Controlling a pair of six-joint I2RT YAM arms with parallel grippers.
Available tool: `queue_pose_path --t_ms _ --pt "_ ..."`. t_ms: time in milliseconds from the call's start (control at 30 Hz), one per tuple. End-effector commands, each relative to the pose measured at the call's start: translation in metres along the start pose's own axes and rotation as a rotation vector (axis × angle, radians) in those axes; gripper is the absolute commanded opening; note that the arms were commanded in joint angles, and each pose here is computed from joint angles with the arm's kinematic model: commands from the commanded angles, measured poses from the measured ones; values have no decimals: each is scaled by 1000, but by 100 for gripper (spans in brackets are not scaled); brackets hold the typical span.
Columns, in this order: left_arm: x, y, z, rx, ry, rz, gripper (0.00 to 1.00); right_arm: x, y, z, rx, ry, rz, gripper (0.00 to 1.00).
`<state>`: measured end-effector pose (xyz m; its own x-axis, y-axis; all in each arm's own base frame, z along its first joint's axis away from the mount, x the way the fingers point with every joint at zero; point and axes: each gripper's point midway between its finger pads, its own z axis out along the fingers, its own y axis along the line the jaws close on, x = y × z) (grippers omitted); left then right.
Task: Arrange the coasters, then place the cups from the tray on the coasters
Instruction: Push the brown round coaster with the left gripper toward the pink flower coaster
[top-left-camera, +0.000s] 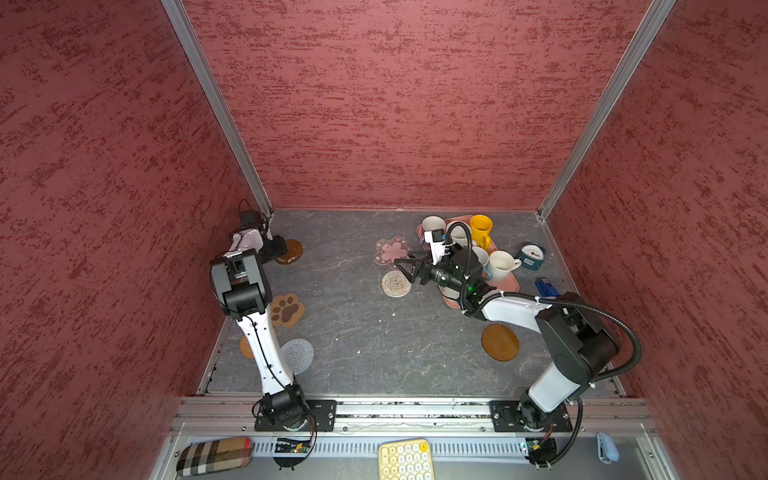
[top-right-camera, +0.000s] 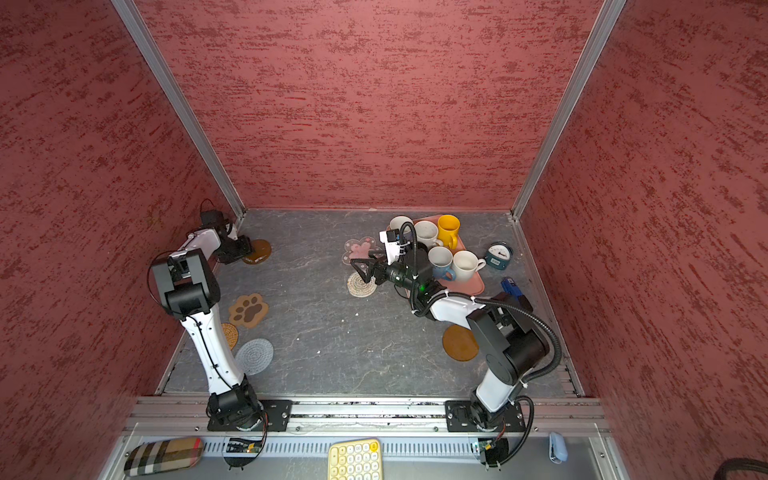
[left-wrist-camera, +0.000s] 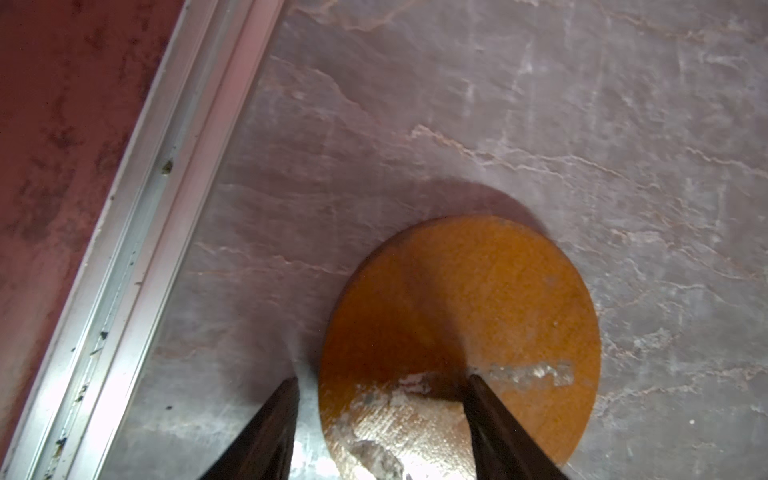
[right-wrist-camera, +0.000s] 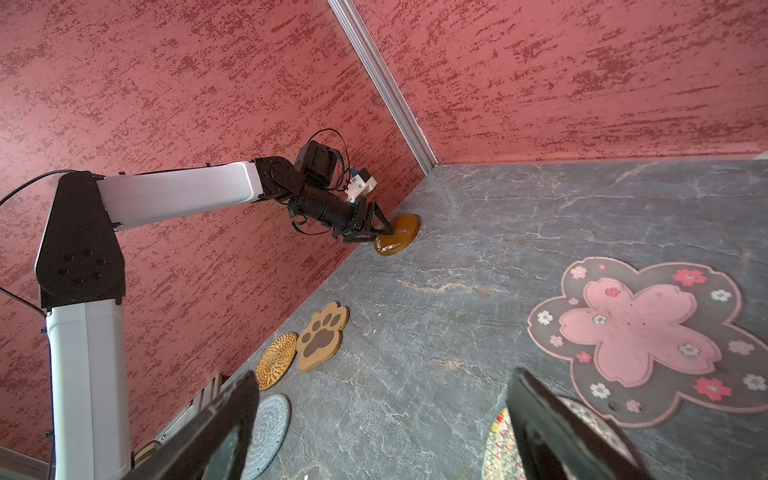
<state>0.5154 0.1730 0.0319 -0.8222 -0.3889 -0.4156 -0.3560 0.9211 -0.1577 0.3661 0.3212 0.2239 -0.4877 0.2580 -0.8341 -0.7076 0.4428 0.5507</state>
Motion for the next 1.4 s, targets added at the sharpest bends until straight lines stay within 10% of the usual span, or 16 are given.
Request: queue_pose_path --t_ms 0,1367 --pt "8 -6 8 -13 34 63 62 -13 5 1 -33 -38 -25 94" --pt "68 -135 -8 -35 137 410 60 -32 20 -30 -32 -113 -38 94"
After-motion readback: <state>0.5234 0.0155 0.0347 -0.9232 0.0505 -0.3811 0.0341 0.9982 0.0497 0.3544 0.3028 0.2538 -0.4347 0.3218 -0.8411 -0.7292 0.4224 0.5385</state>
